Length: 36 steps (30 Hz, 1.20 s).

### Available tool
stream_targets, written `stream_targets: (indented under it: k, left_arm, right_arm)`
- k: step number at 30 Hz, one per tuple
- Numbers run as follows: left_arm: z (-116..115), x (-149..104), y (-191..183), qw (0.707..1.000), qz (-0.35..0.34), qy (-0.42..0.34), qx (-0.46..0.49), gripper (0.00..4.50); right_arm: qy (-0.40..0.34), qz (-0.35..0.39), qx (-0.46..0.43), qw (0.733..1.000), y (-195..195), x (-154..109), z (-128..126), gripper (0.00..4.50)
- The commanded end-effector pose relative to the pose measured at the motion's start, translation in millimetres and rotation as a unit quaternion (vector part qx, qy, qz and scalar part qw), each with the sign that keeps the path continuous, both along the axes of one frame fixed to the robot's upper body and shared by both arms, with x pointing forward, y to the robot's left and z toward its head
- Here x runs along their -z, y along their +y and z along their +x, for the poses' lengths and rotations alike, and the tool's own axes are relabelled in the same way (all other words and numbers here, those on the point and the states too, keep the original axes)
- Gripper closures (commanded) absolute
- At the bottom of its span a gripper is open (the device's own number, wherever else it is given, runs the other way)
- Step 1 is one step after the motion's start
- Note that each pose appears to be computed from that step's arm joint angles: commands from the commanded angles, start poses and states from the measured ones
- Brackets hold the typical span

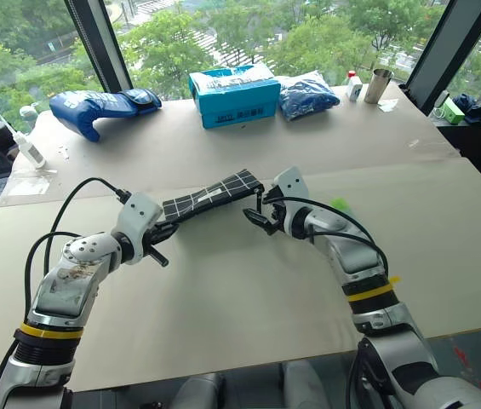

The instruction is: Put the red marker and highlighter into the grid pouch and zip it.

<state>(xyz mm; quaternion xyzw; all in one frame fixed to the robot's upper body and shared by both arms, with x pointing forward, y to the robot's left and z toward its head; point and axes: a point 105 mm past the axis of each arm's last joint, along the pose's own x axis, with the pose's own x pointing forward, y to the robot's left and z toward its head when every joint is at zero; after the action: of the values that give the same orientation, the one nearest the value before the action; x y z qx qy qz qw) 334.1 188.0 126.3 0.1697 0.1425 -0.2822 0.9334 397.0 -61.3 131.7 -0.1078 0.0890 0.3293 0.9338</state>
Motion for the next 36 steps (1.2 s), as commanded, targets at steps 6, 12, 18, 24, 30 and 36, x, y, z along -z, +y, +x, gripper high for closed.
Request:
stream_targets:
  k: [6,12,18,24,30,36]
  left_arm:
    - [2,-16,-5,0.999,-0.002,-0.032,0.001,4.5]
    - [4,-16,-5,0.999,-0.005,-0.036,-0.006,4.5]
    - [5,-15,-5,0.999,-0.007,-0.037,-0.011,4.5]
    - [6,-16,-5,0.999,-0.007,-0.038,-0.013,4.5]
    - [8,-17,-5,0.999,-0.008,-0.04,-0.012,4.5]
    - [7,-15,-4,0.999,-0.007,-0.037,-0.009,4.5]
  right_arm:
    - [-0.035,0.009,-0.022,0.999,7,-17,0,2.27]
    - [-0.037,0.01,-0.037,0.999,9,-20,-3,4.3]
    - [-0.037,0.006,-0.042,0.998,14,-20,-4,4.4]
    - [-0.041,-0.025,-0.081,0.996,44,-18,-17,4.4]
    - [-0.056,-0.05,-0.111,0.991,68,-16,-27,4.4]
    - [-0.073,-0.052,-0.11,0.99,77,-27,-22,4.4]
